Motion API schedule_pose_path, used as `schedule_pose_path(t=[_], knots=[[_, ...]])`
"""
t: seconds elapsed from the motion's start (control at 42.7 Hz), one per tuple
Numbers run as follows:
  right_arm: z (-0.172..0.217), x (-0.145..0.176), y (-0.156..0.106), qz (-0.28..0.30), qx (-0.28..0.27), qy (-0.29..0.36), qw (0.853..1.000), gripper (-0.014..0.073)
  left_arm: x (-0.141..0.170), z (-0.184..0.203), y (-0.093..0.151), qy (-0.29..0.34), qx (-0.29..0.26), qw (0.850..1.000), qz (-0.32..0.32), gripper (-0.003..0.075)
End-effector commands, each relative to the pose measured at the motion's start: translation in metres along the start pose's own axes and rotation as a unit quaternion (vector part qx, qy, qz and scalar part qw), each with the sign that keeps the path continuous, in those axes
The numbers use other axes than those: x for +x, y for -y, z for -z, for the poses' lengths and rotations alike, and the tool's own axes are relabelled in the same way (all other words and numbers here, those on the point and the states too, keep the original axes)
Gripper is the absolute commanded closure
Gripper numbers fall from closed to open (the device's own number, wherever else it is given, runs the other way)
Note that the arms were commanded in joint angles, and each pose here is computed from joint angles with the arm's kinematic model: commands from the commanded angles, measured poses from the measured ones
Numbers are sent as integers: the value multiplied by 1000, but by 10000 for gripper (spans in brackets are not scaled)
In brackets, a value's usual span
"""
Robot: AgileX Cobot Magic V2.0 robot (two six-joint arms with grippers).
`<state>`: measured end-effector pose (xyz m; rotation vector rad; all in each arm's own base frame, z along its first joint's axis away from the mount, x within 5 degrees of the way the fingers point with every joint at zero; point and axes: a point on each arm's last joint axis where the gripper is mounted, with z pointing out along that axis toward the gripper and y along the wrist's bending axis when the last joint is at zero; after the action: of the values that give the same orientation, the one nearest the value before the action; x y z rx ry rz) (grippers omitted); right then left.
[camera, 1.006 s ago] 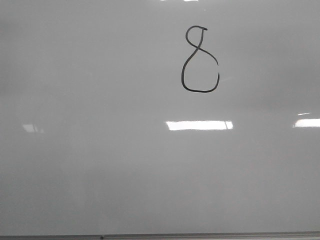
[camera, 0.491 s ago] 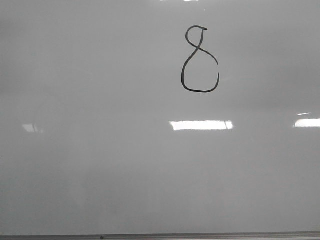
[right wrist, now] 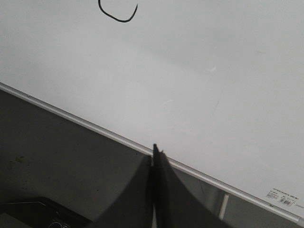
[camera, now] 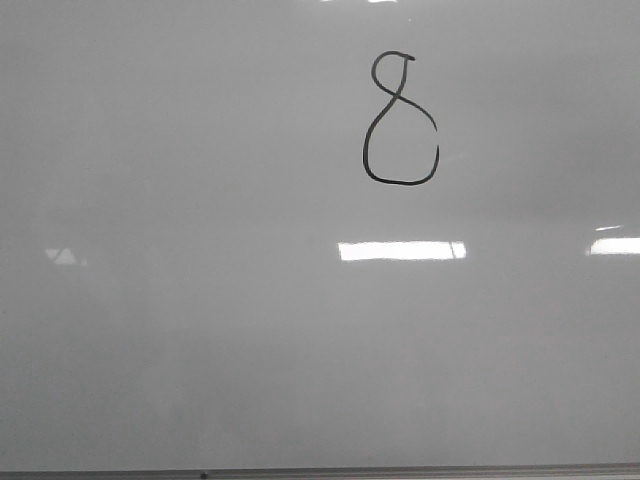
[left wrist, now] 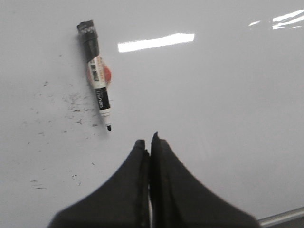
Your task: Write number 8 on whiteboard
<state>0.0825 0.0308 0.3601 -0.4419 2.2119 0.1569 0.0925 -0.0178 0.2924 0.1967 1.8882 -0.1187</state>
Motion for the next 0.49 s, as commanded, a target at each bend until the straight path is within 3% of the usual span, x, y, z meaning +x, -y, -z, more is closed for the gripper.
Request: schedule_pose_path(t=[0.0,0.257,0.468], knots=[[5,-11,2,1,8,44,999,664,5,8,-4,88,-26,996,13,741],[5,-11,2,1,8,44,999,664,55,14,-10,168,-87,982,20,741],[5,-11,2,1,8,44,999,664,80,16,-11,193,-115,974,22,741]])
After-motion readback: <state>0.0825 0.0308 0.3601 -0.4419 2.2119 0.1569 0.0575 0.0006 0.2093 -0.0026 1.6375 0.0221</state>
